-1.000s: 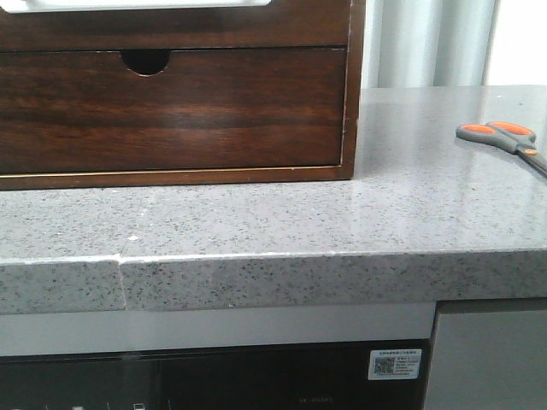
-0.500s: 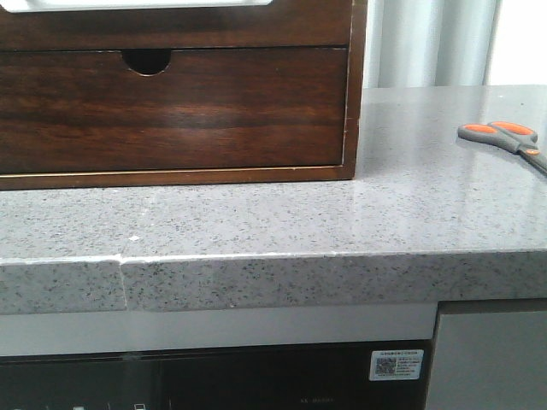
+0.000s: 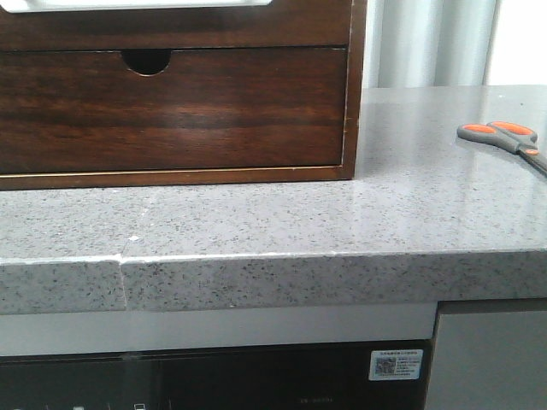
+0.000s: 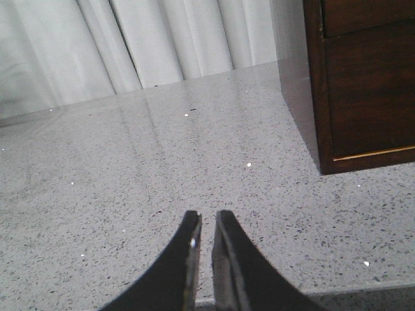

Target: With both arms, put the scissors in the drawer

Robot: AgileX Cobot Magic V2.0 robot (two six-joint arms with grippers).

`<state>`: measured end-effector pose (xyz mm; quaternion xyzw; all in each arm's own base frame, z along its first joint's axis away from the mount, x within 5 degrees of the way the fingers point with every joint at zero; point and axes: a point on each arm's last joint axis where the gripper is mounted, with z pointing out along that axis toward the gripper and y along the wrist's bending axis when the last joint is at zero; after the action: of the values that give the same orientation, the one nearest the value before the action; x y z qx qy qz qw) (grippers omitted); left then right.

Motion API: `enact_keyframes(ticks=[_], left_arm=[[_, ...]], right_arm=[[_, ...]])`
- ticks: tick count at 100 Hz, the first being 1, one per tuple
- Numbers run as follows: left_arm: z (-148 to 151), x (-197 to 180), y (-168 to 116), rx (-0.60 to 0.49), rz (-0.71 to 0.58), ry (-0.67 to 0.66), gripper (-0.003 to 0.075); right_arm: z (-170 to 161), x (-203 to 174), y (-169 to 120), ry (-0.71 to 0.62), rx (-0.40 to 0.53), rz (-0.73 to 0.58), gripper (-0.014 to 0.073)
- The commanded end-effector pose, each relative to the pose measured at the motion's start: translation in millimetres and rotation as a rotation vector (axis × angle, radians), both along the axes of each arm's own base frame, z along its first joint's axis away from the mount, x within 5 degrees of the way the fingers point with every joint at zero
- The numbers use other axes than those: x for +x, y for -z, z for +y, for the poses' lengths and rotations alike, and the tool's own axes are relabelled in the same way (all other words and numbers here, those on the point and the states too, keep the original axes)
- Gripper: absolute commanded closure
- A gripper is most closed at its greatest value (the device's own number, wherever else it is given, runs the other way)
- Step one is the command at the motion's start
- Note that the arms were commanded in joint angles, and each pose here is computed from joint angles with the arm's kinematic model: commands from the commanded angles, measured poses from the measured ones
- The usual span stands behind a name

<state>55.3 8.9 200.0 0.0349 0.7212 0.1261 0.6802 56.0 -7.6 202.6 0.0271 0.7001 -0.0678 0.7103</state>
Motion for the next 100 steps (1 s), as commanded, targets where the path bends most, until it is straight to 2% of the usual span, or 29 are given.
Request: enact_keyframes(ticks=[1,36,100], left_arm=[[-2.2,-1.6,-4.2,-0.006,-0.099,0.022,0.0717],[-2.4,-1.6,-4.2,-0.042,-0.103,0.024,0.0717],[-2.7,-1.6,-5.4,-0.047,-0.117,0.028,0.0717]], right_arm=[[-0.1,-1.3,-1.7,0.006,-0.026,-0.061,0.0701],[0.0,-1.4,-2.2,0.006,-0.027,-0.066,0.0701],[0.0,-1.4,-2.2,0.006,-0.027,-0.066,0.0701]])
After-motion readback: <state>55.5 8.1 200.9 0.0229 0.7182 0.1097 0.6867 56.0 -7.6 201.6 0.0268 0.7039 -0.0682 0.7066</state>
